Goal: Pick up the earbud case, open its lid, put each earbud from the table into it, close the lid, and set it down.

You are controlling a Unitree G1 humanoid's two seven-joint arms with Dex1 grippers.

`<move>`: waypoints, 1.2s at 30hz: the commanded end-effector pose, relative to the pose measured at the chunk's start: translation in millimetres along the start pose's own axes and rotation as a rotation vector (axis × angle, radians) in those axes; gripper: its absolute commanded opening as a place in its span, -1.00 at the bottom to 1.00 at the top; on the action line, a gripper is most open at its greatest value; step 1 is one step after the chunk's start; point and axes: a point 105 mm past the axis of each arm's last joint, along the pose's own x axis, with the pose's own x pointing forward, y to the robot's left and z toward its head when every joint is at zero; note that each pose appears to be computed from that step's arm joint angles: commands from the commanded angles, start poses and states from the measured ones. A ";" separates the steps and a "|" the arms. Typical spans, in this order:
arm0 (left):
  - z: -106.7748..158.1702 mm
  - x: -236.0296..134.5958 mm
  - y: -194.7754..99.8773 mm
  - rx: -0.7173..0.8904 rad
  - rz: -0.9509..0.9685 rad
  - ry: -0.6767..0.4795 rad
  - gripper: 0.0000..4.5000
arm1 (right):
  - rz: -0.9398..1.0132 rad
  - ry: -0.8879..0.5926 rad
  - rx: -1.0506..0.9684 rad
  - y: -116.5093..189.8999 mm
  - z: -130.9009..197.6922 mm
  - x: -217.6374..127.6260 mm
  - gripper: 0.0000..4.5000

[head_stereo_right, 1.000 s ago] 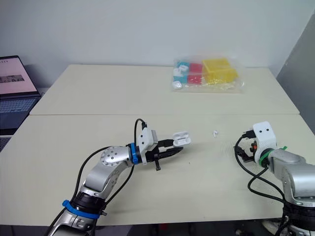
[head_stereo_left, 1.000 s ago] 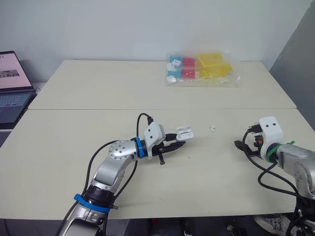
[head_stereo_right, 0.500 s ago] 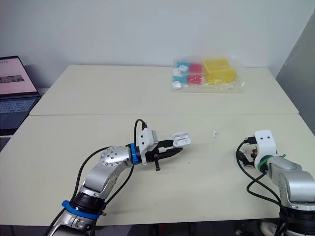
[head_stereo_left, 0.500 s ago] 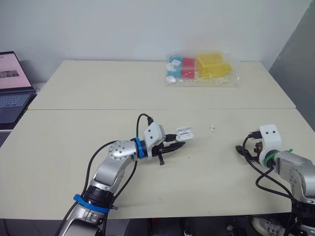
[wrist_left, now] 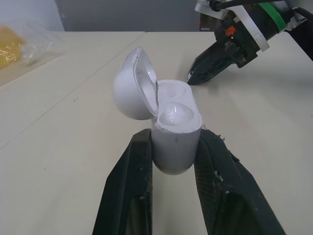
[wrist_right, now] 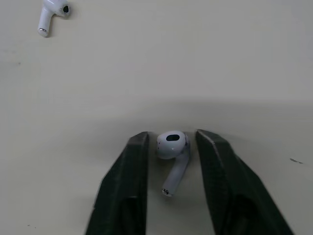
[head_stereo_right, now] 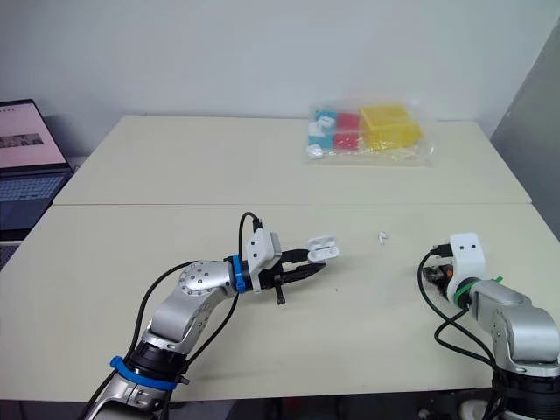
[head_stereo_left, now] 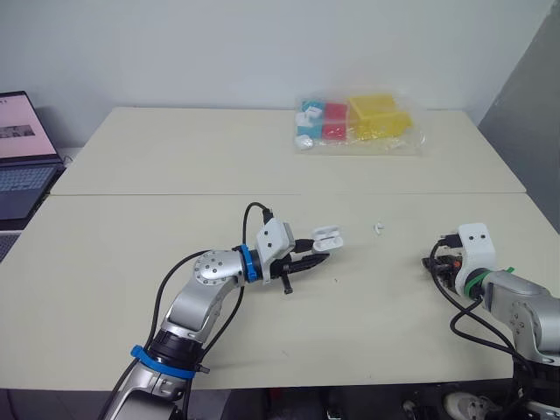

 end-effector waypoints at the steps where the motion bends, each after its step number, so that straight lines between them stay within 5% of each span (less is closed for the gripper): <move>1: 10.3 1.9 -2.9 0.043 -0.015 -0.023 -0.64 | -0.020 0.003 -0.007 -7.0 0.0 -2.3 -0.81; 11: 8.3 -1.0 -3.9 0.045 -0.014 -0.011 -0.64 | 0.131 -0.041 -0.192 8.0 22.4 -13.5 -0.81; 19: 9.4 -7.4 -9.2 0.039 -0.019 -0.008 -0.64 | 0.618 -0.056 -0.856 43.1 21.4 -38.0 -0.81; 36: 8.6 -19.4 -17.5 0.017 -0.001 0.023 -0.64 | 0.874 0.271 -1.128 0.0 -9.6 -31.6 -0.81</move>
